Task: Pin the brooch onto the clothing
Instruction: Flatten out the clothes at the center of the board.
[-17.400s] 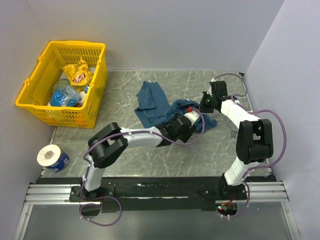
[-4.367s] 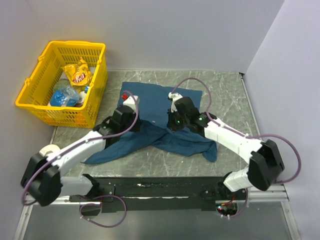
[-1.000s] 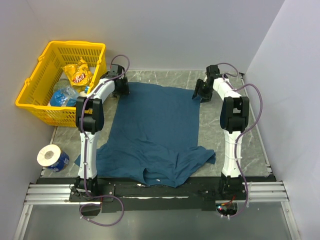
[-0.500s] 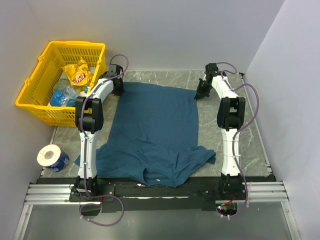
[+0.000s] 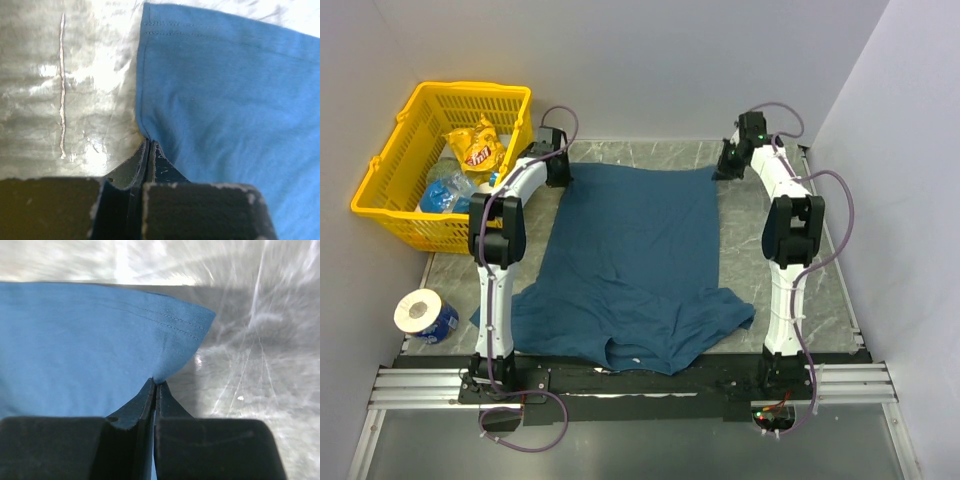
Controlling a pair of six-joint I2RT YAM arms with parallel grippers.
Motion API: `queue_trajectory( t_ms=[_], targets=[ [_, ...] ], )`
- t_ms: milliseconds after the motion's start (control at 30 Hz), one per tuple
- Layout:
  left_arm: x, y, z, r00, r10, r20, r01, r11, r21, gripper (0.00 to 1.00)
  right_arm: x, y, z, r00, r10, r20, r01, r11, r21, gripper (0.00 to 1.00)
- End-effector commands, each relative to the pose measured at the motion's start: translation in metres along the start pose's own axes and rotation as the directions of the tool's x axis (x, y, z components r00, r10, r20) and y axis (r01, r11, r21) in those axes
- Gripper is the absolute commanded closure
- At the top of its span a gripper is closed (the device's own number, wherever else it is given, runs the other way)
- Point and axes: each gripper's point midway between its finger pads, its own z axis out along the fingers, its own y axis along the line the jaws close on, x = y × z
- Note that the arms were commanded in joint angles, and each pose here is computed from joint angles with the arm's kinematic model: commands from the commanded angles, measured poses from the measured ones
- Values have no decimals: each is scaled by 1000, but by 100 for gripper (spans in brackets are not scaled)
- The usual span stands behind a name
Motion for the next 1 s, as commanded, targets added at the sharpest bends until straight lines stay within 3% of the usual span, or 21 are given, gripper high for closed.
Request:
queue_trajectory(
  t_ms=[0, 400, 800, 833, 867, 933, 967],
  targets=[
    [-68, -30, -52, 978, -24, 205, 5, 996, 94, 99, -76, 43, -69, 951, -92, 297, 122, 989, -85, 100],
    [-104, -25, -52, 957, -47, 288, 29, 997, 65, 99, -130, 62, -50, 877, -138, 461, 219, 968, -127, 100],
    [-118, -8, -26, 946, -88, 311, 76, 996, 50, 99, -162, 77, -28, 811, -121, 573, 272, 944, -186, 99],
    [-118, -7, -26, 946, -87, 313, 76, 996, 48, 99, -161, 79, -26, 809, -122, 574, 276, 943, -187, 91],
    [-119, -6, -27, 945, -86, 315, 76, 996, 45, 97, -162, 82, -29, 804, -128, 581, 283, 941, -186, 68],
    [-123, -9, -35, 942, -83, 325, 67, 996, 60, 55, -161, 86, -35, 793, -152, 590, 316, 931, -184, 45],
    [-126, -11, -40, 940, -84, 331, 64, 995, 71, 37, -164, 93, -50, 779, -160, 607, 333, 925, -184, 26]
  ],
)
